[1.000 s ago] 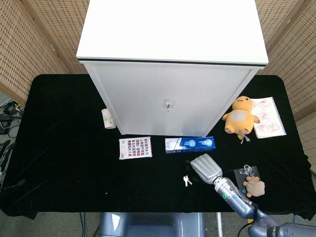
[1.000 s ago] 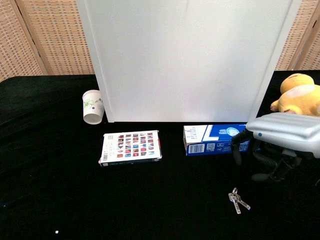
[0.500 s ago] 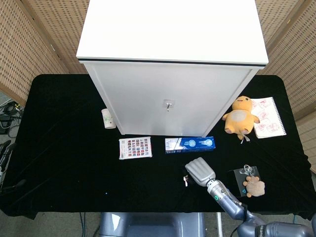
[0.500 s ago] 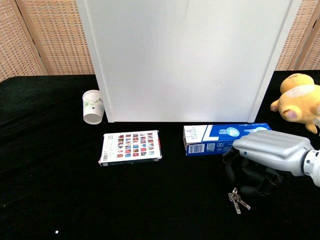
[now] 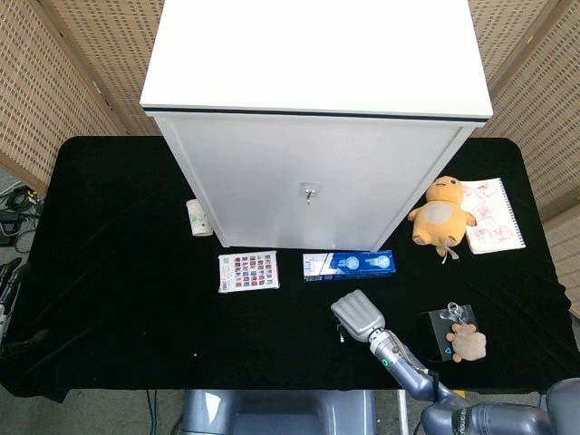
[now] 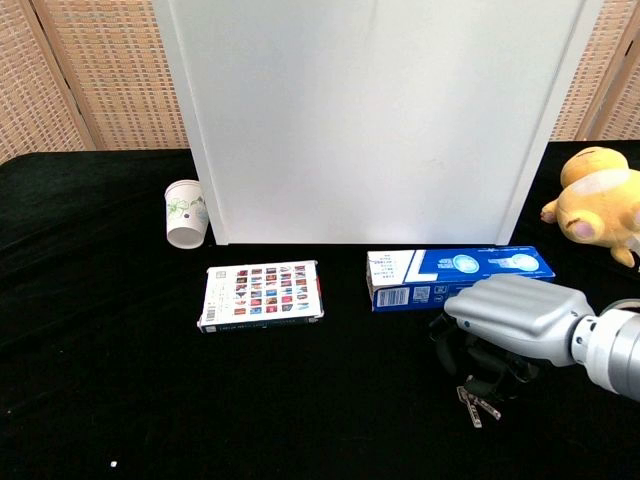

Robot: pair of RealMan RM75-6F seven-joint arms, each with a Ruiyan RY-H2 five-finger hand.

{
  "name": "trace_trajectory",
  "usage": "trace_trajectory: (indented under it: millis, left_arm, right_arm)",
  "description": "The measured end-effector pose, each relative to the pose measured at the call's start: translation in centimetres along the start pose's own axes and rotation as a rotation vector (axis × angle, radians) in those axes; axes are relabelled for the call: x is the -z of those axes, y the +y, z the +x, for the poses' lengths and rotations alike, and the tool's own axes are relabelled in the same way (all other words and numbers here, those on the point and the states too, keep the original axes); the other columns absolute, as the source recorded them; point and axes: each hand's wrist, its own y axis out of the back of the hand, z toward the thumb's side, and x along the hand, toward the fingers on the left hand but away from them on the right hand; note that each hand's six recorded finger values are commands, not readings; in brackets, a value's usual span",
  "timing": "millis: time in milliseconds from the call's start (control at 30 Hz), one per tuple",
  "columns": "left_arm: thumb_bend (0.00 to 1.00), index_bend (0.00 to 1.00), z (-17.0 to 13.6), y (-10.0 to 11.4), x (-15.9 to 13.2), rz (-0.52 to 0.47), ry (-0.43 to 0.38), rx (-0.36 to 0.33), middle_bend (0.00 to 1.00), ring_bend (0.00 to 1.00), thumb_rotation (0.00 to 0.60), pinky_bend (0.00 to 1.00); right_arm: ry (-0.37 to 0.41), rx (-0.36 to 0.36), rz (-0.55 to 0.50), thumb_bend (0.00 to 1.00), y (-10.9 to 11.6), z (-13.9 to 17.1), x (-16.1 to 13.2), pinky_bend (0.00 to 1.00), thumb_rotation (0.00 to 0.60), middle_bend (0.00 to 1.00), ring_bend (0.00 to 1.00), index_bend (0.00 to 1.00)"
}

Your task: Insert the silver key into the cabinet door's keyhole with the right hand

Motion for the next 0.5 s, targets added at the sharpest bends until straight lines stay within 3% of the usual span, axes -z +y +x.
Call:
trace_trajectory:
  millis: [500]
  left_arm:
    - [0.0, 0.0, -0.09, 0.12, 0.09, -0.005, -0.002, -0.001, 0.0, 0.0, 0.6, 0.0]
  right_arm:
    - [-0.013, -0.022, 0.015, 0.54, -0.69, -0.38, 0.4, 1.0, 0.6, 0.89, 0.9, 0.54]
